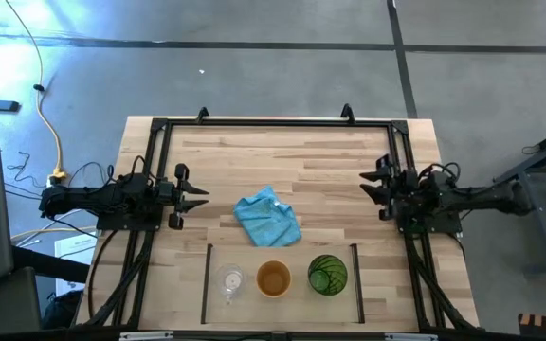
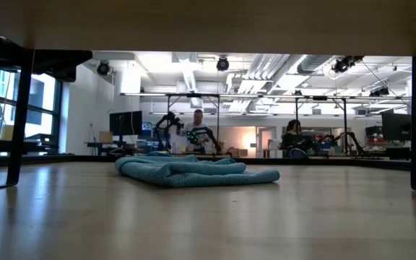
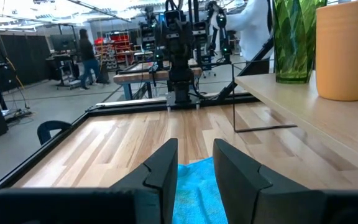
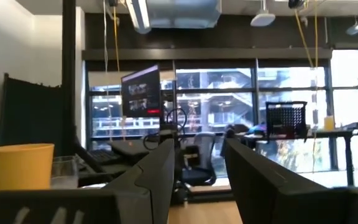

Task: Stack small to large cups/mugs on shelf
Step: Return to Home Position

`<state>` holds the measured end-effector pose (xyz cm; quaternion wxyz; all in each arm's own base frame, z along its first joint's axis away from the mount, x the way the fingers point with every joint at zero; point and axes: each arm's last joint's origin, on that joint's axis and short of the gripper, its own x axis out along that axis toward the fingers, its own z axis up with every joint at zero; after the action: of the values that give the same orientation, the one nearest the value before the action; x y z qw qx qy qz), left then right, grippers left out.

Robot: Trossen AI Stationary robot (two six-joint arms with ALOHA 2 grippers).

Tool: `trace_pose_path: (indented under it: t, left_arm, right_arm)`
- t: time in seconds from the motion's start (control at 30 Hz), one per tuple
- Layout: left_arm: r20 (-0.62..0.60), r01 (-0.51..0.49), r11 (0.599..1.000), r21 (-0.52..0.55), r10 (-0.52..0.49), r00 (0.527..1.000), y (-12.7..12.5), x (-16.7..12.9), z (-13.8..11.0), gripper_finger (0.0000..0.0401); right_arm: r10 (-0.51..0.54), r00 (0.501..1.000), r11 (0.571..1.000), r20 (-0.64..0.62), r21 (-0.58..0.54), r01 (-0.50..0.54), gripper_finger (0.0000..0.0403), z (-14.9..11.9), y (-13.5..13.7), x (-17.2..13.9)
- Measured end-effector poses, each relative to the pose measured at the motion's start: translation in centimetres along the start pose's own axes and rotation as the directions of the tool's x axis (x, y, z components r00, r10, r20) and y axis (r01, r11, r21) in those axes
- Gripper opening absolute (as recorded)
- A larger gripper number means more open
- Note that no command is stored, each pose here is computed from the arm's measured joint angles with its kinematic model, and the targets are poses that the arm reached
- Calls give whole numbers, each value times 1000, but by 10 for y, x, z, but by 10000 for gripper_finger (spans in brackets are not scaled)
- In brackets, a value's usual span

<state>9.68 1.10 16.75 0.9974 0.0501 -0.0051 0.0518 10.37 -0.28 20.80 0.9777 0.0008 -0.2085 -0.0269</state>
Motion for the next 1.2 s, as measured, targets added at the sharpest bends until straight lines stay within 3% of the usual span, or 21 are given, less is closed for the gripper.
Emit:
trace_pose_path:
  t: [0.4, 0.87, 1.1, 1.2]
  left_arm:
    - [0, 0, 1000, 0, 0, 1000, 0, 0, 0, 92]
    - [0, 0, 1000, 0, 0, 1000, 0, 0, 0, 92]
    - [-1, 0, 1000, 0, 0, 1000, 0, 0, 0, 92]
    - [0, 0, 1000, 0, 0, 1000, 0, 0, 0, 92]
  right_arm:
    - [-100, 995, 992, -29, -85, 98, 135, -1, -2, -6]
    - [-111, 994, 986, 26, -121, 113, 135, 6, -3, -15]
    - [-45, 998, 993, -46, -108, 40, 135, 6, -1, -14]
    - [9, 990, 996, -138, -90, -22, 135, 3, 0, -14]
